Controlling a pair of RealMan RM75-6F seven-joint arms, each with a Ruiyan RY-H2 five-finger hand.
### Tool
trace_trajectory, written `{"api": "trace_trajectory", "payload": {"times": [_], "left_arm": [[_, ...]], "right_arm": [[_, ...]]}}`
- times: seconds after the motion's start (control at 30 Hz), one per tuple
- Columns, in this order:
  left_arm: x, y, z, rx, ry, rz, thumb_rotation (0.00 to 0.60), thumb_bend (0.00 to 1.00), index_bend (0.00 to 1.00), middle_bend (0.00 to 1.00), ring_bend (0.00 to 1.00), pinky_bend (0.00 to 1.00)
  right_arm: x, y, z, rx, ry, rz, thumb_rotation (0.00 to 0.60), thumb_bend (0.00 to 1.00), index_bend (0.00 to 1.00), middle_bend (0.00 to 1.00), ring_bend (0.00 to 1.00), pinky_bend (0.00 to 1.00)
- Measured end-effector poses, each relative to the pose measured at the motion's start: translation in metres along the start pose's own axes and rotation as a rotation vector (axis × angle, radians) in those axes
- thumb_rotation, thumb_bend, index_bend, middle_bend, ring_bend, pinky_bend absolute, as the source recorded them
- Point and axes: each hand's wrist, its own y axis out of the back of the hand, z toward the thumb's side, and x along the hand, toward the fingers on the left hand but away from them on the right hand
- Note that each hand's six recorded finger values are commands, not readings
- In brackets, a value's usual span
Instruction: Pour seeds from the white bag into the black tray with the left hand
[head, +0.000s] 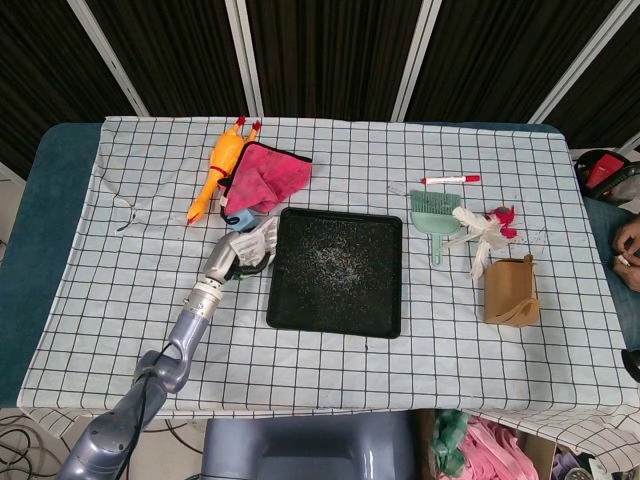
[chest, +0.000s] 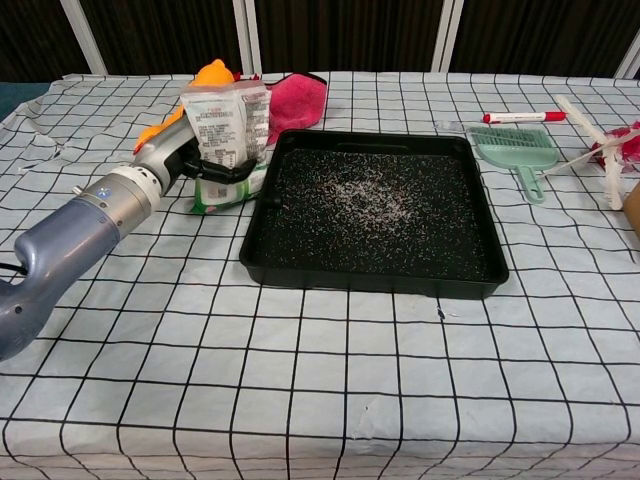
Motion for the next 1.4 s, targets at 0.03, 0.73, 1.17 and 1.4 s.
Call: {"api": "trace_trajectory", "payload": {"times": [0.03, 0.73, 1.17, 1.4], "left_arm": [[0.000, -0.001, -0.001, 0.006, 0.002, -0.005, 0.600, 0.38, 0.36, 0.36, 0.21, 0.32], [-0.008, 0.010, -0.009, 0.048, 0.002, -0.030, 0.600, 0.30, 0.16, 0.14, 0.01, 0.08], [-0.015, 0.011, 0.010, 0.063, -0.086, -0.042, 0.600, 0.30, 0.17, 0.14, 0.01, 0.08], [-0.020, 0.016, 0.025, 0.052, -0.136, -0.022, 0.600, 0.30, 0.16, 0.11, 0.00, 0.06]], "right_arm": [[0.000, 0.000, 0.000, 0.001, 0.000, -0.001, 0.600, 0.19, 0.27, 0.04, 0.15, 0.30], [0.000, 0.001, 0.003, -0.003, 0.006, -0.017, 0.600, 0.19, 0.27, 0.04, 0.15, 0.29], [0.002, 0.004, 0.006, -0.008, 0.011, -0.028, 0.600, 0.19, 0.27, 0.04, 0.15, 0.29], [0.003, 0.006, 0.005, -0.016, 0.010, -0.032, 0.600, 0.19, 0.27, 0.04, 0.15, 0.29]]}}
